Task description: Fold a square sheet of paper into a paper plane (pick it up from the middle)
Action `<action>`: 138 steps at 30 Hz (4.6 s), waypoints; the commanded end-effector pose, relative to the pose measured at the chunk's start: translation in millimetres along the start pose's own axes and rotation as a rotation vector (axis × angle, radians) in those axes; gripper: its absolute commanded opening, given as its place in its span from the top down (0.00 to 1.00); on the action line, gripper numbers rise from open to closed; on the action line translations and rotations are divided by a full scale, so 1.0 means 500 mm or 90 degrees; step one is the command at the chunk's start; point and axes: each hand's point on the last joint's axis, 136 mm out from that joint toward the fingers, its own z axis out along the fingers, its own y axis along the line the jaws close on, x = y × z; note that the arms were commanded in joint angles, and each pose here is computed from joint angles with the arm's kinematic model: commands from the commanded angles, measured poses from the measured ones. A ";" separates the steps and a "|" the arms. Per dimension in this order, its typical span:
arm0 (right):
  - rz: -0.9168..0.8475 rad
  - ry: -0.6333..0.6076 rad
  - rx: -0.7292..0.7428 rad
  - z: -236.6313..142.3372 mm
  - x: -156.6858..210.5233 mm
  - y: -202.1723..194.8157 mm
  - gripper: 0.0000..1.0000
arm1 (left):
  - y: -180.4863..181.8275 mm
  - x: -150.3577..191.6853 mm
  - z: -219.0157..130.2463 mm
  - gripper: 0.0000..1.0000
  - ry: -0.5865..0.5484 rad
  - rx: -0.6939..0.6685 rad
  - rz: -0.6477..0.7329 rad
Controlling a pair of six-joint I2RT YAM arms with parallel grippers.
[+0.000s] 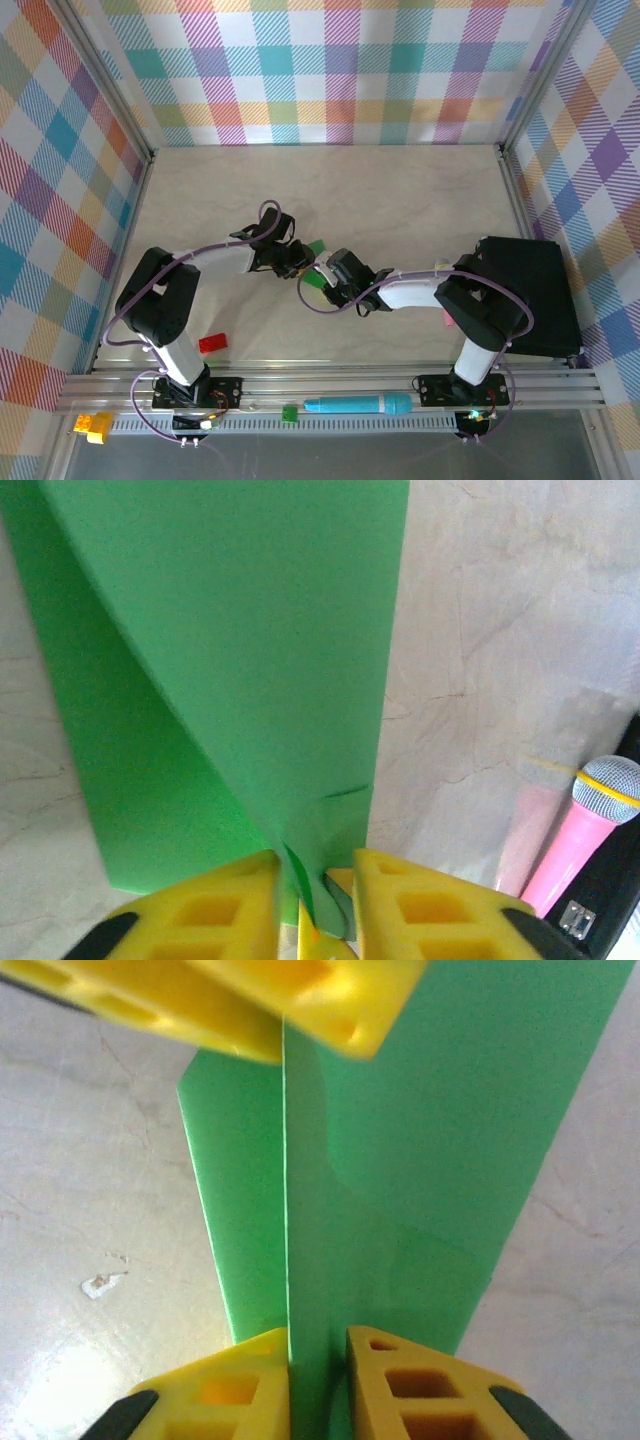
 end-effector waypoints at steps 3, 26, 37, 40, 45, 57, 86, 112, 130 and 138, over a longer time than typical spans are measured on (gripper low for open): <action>0.034 0.015 -0.042 0.011 0.028 0.028 0.82 | -0.008 -0.031 -0.055 0.67 -0.060 0.008 -0.024; 0.198 -0.006 -0.143 0.021 0.069 0.049 0.85 | 0.025 0.004 -0.089 0.51 -0.128 0.122 -0.053; 0.241 -0.014 -0.166 0.018 0.063 0.042 0.85 | 0.024 0.029 -0.022 0.58 -0.078 0.135 -0.026; 0.255 -0.014 -0.175 0.017 0.061 0.038 0.85 | 0.029 0.031 -0.011 0.60 -0.070 0.128 -0.023; 0.269 -0.012 -0.189 0.016 0.059 0.037 0.85 | 0.038 0.033 0.010 0.60 -0.059 0.124 -0.027; 0.288 -0.010 -0.208 0.003 0.043 0.038 0.81 | 0.072 0.045 0.039 0.57 -0.028 0.035 -0.027; 0.369 0.040 -0.195 -0.006 0.010 0.018 0.75 | 0.160 0.087 0.069 0.52 0.029 -0.121 -0.041; 0.439 0.090 -0.241 0.006 0.057 0.024 0.89 | 0.022 0.028 -0.007 0.47 -0.039 -0.041 0.027; 0.490 0.087 -0.279 0.007 0.074 0.016 0.90 | -0.048 0.034 0.023 0.85 -0.009 0.155 0.013; 0.501 0.085 -0.293 0.007 0.075 0.015 0.90 | -0.026 0.034 0.052 0.93 0.008 0.186 -0.013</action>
